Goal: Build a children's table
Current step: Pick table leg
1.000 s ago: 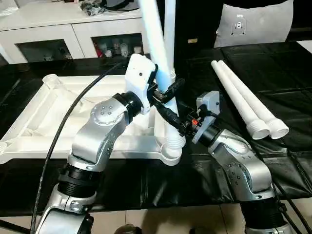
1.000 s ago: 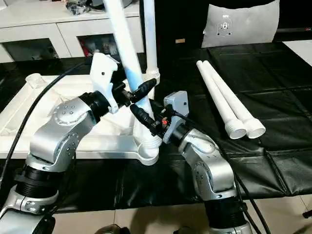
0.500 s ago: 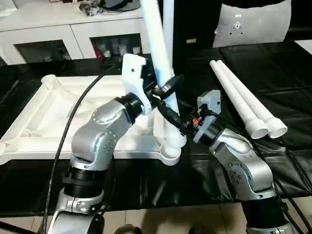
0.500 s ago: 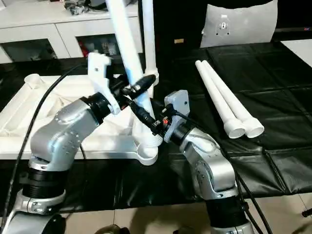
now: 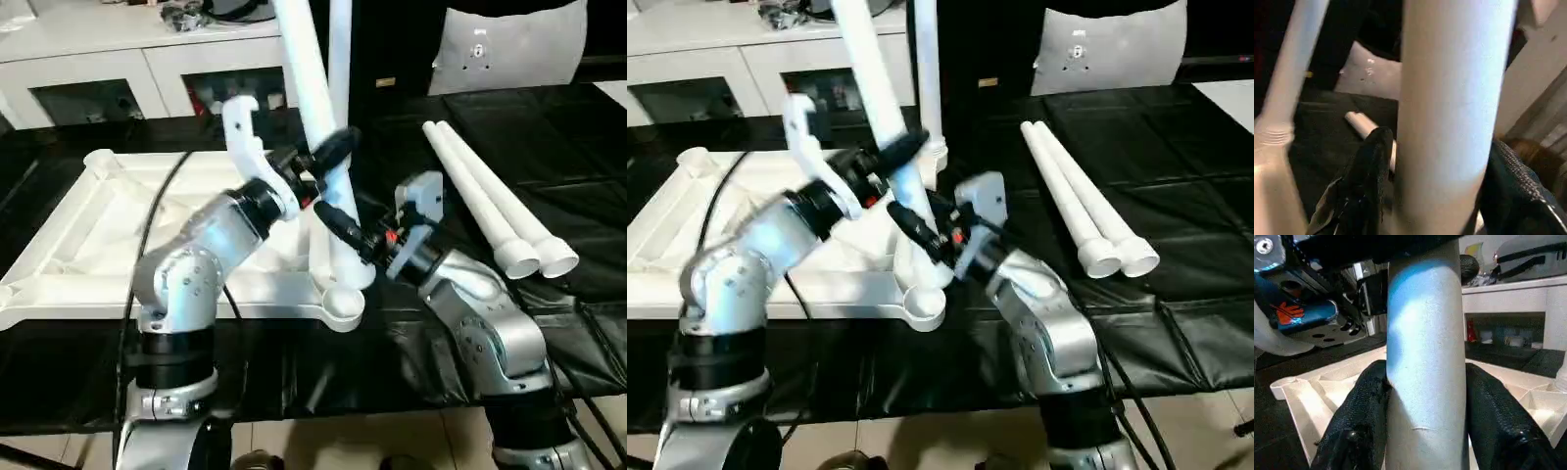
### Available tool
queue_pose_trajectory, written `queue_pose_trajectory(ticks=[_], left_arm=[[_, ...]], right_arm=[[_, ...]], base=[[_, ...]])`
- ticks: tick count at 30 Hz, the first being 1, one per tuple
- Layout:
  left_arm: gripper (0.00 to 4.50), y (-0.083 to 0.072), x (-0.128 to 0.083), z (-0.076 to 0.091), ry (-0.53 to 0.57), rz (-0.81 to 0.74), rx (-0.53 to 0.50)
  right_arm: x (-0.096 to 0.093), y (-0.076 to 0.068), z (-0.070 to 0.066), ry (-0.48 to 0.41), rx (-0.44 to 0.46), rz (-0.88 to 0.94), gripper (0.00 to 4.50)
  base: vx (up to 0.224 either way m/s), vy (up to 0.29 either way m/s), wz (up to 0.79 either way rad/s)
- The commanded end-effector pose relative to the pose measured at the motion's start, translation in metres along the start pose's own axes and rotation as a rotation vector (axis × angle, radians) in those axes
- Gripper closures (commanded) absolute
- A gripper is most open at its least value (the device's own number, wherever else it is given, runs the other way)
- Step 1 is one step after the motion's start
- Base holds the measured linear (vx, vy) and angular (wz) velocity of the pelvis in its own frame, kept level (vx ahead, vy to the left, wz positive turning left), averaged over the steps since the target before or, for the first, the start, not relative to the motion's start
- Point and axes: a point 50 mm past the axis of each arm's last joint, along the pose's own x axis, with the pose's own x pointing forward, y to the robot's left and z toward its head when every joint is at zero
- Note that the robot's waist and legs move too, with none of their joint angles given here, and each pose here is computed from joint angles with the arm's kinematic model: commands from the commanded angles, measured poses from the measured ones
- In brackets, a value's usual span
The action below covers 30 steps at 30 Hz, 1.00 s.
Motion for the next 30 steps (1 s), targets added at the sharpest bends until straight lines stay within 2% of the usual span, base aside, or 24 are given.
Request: queue_pose_trajectory(ticks=[1,2,3,4,6,7,8,11,18,21,25,28,29,30], left_arm=[[2.18,0.008,-0.001,0.006,0.003,0.037,0.057],[2.18,0.01,-0.001,0.009,0.009,0.041,0.08],[2.18,0.01,-0.001,0.01,0.009,0.043,0.083],[2.18,0.012,-0.001,0.013,0.006,0.041,0.083],[2.18,0.016,0.0,0.02,0.001,0.035,0.079],[2.18,0.017,0.0,0.02,0.001,0.035,0.079],[2.18,0.02,0.0,0.024,0.004,0.022,0.069],[2.18,0.022,0.0,0.027,0.007,0.003,0.057],[2.18,0.026,-0.001,0.028,0.027,-0.049,0.01],[2.18,0.03,-0.002,0.028,0.039,-0.039,0.039],[2.18,0.032,-0.002,0.028,0.034,-0.036,0.022],[2.18,0.034,-0.003,0.022,0.045,-0.019,0.019],[2.18,0.035,-0.005,0.018,0.052,-0.003,0.023],[2.18,0.035,-0.005,0.018,0.052,-0.003,0.023]], right_arm=[[0.004,0.001,0.008,-0.018,-0.008,0.023,2.66],[0.004,0.002,0.008,-0.004,0.002,0.032,2.66],[0.004,0.002,0.008,-0.002,0.003,0.033,2.31],[0.004,0.0,0.009,-0.003,0.019,0.028,2.31],[0.004,-0.003,0.012,-0.005,0.047,0.026,1.93],[0.004,-0.003,0.013,-0.005,0.048,0.026,1.93],[0.003,-0.006,0.016,-0.006,0.066,0.029,1.75],[0.001,-0.008,0.019,-0.005,0.073,0.032,1.6],[-0.006,-0.018,0.025,0.027,0.116,0.034,0.94],[-0.008,-0.022,0.023,0.058,0.099,0.0,0.69],[-0.01,-0.024,0.018,0.105,0.14,-0.009,0.37],[-0.012,-0.025,0.008,0.154,0.152,-0.039,0.05],[-0.015,-0.026,0.0,0.196,0.176,-0.07,0.05],[-0.015,-0.026,0.0,0.196,0.176,-0.07,0.05]], base=[[0.0,0.0,0.0],[0.0,0.0,0.0],[0.0,0.0,0.0],[0.0,0.0,0.0],[0.0,0.0,0.0],[0.0,0.0,0.0],[0.0,0.0,0.0],[0.0,0.0,0.0],[0.0,0.0,0.0],[0.0,0.0,0.0],[0.0,0.0,0.0],[0.0,0.0,0.0],[0.0,0.0,0.0],[0.0,0.0,0.0]])
